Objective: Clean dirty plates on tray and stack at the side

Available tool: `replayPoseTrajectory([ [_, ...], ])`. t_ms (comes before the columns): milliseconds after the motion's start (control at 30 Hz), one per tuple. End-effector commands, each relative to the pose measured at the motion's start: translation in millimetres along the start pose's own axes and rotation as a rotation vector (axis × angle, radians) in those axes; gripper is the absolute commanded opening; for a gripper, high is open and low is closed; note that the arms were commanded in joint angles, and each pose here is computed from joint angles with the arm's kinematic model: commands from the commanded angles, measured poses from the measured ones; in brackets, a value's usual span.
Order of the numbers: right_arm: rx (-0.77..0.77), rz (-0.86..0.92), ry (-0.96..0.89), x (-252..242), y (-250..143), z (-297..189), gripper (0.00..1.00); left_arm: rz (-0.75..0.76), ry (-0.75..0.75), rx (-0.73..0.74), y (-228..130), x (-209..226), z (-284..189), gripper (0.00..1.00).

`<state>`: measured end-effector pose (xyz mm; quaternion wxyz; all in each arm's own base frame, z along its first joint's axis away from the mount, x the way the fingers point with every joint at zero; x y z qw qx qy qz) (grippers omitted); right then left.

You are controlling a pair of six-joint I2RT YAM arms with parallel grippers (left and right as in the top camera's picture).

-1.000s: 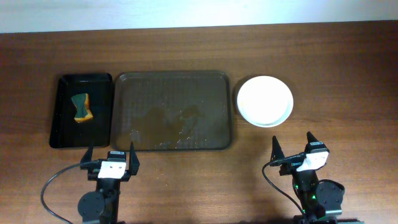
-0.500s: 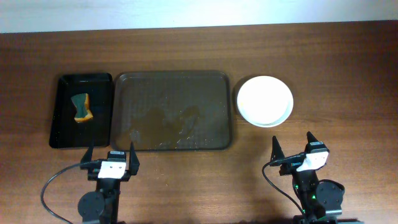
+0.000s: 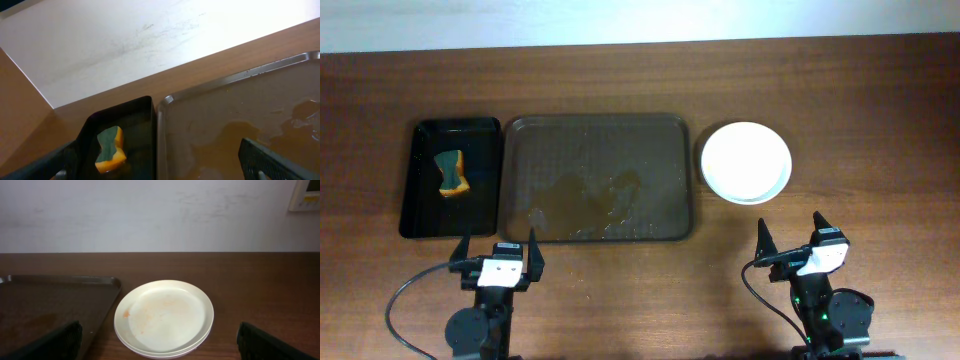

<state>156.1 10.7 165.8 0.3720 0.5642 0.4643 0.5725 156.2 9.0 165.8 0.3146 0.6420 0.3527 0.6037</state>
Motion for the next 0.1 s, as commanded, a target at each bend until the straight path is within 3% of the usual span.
replayPoseTrajectory([
  [0,0.004,0.005,0.000,-0.6,-1.9,0.1,0.98,0.015,0.000,-0.001,-1.0,-0.8,-0.2,0.99],
  [67,0.004,0.004,0.000,-0.6,-1.9,0.1,0.99,0.015,0.000,-0.001,-1.0,-0.8,-0.2,0.99],
])
Point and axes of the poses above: each gripper's point midway between its finger pads, its own z axis out along the fingers, its own x axis along the line the jaws close on, y = z × x, the point moved 9 cm from there along -z, back along the fingers, and after that the axes turned 14 degrees about z, right-handed, at the moved point
